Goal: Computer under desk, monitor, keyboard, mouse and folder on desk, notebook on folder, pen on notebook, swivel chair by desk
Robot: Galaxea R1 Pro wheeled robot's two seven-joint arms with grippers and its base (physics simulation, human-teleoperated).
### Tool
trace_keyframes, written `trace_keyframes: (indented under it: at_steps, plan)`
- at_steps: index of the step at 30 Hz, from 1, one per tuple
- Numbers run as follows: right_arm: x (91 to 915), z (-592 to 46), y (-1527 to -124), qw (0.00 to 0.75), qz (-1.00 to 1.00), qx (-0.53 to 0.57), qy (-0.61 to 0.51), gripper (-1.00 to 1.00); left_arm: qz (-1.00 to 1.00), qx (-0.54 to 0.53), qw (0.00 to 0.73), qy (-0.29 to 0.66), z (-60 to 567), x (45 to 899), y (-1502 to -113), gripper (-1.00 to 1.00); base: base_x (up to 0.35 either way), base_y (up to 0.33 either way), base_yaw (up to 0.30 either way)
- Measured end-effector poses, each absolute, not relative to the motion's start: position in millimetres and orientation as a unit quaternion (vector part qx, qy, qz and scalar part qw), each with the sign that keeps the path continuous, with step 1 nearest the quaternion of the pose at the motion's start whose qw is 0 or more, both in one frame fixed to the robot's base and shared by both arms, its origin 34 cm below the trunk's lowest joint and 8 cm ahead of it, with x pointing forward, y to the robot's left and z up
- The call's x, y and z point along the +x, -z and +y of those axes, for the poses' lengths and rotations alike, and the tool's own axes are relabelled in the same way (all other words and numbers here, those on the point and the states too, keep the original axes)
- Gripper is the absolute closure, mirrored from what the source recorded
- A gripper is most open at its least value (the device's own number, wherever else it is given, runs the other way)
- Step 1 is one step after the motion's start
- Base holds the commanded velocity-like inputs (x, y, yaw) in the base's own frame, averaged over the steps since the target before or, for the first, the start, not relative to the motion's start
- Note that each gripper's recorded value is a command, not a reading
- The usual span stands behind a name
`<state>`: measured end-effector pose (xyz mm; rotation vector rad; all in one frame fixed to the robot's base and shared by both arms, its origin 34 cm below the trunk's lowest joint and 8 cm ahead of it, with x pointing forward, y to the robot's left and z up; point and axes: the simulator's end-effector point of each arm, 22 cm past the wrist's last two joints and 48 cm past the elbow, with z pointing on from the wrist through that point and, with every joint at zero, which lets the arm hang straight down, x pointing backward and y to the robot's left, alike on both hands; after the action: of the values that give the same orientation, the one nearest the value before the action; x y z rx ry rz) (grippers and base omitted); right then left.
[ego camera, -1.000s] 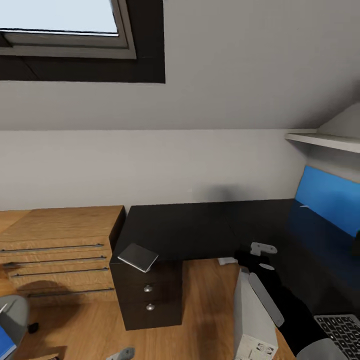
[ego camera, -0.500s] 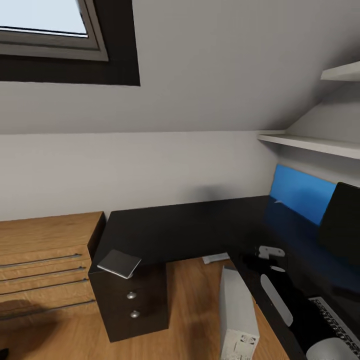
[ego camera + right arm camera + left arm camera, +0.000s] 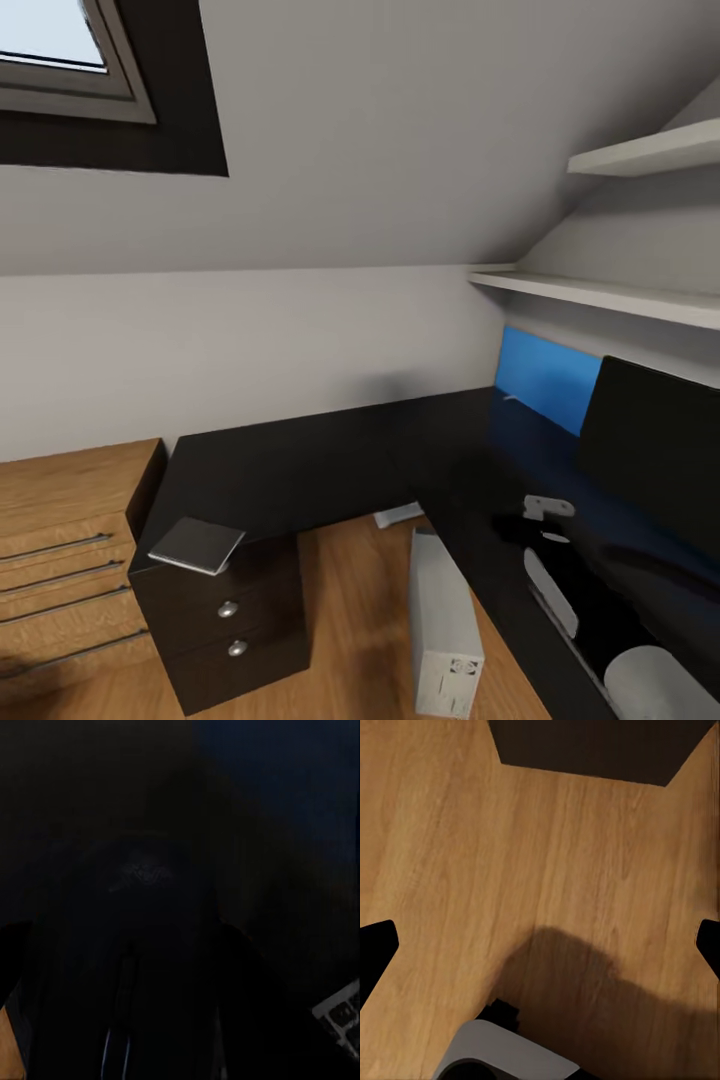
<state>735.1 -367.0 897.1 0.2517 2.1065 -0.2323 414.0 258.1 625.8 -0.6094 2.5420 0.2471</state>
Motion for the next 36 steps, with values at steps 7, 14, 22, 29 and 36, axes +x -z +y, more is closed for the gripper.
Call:
trace_keyframes:
  at_steps: [7, 14, 22, 29, 36]
  plan:
    - [755.3, -360.9, -898.4, 0.487, 0.871, 0.022, 0.055, 1.00, 0.935, -0.224, 0.259, -0.090, 258.2, 416.2, -627.7, -1.00, 0.000, 0.000, -0.258]
    - [762.3, -371.3, -906.6, 0.489, 0.870, 0.016, 0.054, 1.00, 0.936, -0.219, 0.265, -0.076, 256.8, 421.2, -628.5, -1.00, 0.000, 0.000, -0.090]
    - [762.9, -368.9, -906.1, 0.489, 0.870, 0.010, 0.055, 1.00, 0.936, -0.217, 0.267, -0.073, 257.3, 421.9, -628.3, -1.00, 0.000, 0.000, -0.008]
    - [763.5, -367.7, -907.6, 0.490, 0.869, 0.004, 0.059, 1.00, 0.936, -0.216, 0.267, -0.073, 257.9, 421.8, -628.3, -1.00, 0.045, 0.000, 0.000]
    - [760.4, -368.9, -900.6, 0.482, 0.874, 0.006, 0.060, 1.00, 0.936, -0.216, 0.268, -0.074, 258.9, 422.0, -628.6, -1.00, 0.264, 0.000, 0.000]
